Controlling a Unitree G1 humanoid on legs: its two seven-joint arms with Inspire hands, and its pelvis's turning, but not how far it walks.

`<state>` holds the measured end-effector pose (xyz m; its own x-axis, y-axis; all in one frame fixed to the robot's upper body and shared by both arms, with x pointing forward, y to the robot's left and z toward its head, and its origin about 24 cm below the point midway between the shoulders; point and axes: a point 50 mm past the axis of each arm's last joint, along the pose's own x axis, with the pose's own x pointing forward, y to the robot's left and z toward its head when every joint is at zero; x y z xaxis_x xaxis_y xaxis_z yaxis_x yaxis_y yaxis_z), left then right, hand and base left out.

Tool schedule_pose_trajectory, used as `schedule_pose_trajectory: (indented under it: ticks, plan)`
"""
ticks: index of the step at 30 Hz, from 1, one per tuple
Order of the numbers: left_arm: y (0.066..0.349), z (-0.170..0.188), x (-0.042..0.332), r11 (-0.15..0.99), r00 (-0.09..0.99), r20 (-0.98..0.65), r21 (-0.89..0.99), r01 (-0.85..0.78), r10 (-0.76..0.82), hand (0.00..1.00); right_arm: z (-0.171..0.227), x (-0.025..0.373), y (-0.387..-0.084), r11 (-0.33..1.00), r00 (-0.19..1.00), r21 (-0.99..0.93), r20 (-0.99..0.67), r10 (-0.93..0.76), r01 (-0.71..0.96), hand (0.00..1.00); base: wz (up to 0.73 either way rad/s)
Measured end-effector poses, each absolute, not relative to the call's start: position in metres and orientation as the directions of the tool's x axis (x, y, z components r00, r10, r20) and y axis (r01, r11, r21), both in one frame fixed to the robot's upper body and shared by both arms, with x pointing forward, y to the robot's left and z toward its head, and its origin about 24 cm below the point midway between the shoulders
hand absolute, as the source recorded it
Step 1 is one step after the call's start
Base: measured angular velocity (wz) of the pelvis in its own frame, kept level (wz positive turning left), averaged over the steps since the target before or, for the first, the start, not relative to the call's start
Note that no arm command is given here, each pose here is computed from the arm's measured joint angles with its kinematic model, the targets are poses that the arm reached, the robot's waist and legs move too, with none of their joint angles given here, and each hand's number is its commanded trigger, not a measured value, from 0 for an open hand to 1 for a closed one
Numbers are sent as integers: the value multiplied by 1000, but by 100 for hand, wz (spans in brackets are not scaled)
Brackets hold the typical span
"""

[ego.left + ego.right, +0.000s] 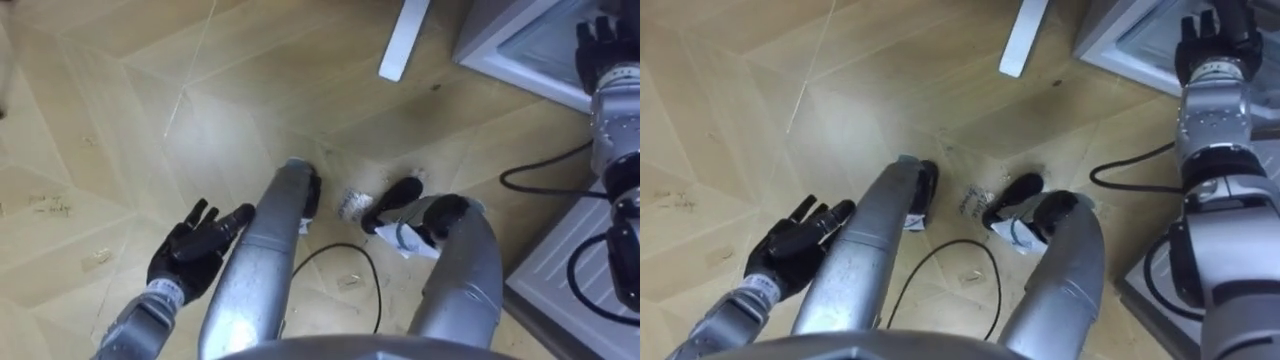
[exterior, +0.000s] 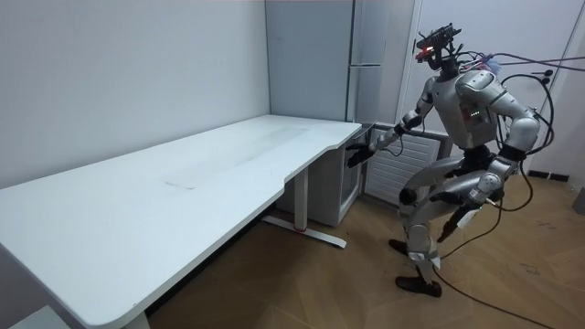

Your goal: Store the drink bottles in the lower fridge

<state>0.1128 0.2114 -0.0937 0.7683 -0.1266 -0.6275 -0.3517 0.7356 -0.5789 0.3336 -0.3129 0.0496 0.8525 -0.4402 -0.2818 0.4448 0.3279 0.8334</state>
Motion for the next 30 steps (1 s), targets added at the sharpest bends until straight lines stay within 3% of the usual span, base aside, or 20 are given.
schedule_pose_trajectory:
  ticks: [18, 30]
  plan:
    - [215, -93, 112, 760, 773, -616, -571, -310, -148, 0, 47, 335, -308, 359, 875, 821, -309, -372, 443, 0, 13]
    - [218, -97, 109, 804, 761, -626, -534, -260, -170, 0, 47, 330, -321, 460, 889, 777, -277, -366, 431, 0, 4]
